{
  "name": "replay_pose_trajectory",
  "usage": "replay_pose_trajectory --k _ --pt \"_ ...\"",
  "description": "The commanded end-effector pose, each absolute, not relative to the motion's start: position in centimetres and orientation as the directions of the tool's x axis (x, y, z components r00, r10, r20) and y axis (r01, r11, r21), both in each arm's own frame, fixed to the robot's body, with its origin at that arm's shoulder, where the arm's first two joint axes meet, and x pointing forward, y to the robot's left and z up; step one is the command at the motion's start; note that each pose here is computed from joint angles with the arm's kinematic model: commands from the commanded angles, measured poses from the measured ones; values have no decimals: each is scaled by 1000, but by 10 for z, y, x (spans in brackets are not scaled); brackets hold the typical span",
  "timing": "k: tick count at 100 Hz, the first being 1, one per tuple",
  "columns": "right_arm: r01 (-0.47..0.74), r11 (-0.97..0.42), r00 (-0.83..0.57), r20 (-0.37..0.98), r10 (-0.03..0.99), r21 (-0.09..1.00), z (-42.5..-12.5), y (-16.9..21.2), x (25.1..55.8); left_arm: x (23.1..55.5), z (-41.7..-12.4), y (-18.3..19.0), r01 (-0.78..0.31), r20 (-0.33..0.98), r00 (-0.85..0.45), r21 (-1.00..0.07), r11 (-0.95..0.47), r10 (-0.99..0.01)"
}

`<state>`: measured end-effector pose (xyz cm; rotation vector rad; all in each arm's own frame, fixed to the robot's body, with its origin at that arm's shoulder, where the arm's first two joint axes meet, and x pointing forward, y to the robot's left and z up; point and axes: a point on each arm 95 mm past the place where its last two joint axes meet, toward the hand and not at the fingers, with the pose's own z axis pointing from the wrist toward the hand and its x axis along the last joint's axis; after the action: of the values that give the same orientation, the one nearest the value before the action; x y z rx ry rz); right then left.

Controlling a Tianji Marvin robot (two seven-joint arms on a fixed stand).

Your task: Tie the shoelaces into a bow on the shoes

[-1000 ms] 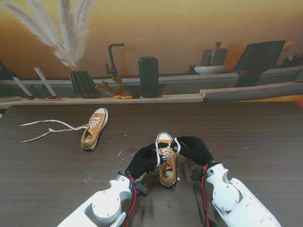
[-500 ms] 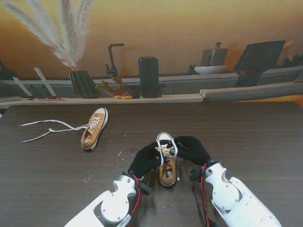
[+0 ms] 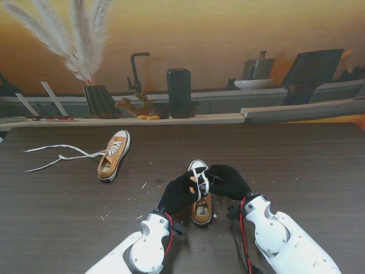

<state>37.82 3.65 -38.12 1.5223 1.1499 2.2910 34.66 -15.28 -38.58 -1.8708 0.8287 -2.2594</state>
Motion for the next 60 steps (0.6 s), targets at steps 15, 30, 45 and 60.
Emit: replay_pose_trajectory --k 15,30,45,60 --pt "294 -656 -489 699 521 695 -380 43 381 345 -383 -159 -253 866 -242 -491 -833 -437" --pt "300 -642 -495 690 527 706 -382 46 382 344 -382 -161 -256 871 -230 -484 -837 -433" --pt "311 -631 -493 688 532 711 -384 49 384 342 -382 -162 -241 866 -233 -491 -837 -442" --pt "332 -635 -485 703 520 698 -386 54 385 342 -382 -163 -243 864 -231 -496 -834 -447"
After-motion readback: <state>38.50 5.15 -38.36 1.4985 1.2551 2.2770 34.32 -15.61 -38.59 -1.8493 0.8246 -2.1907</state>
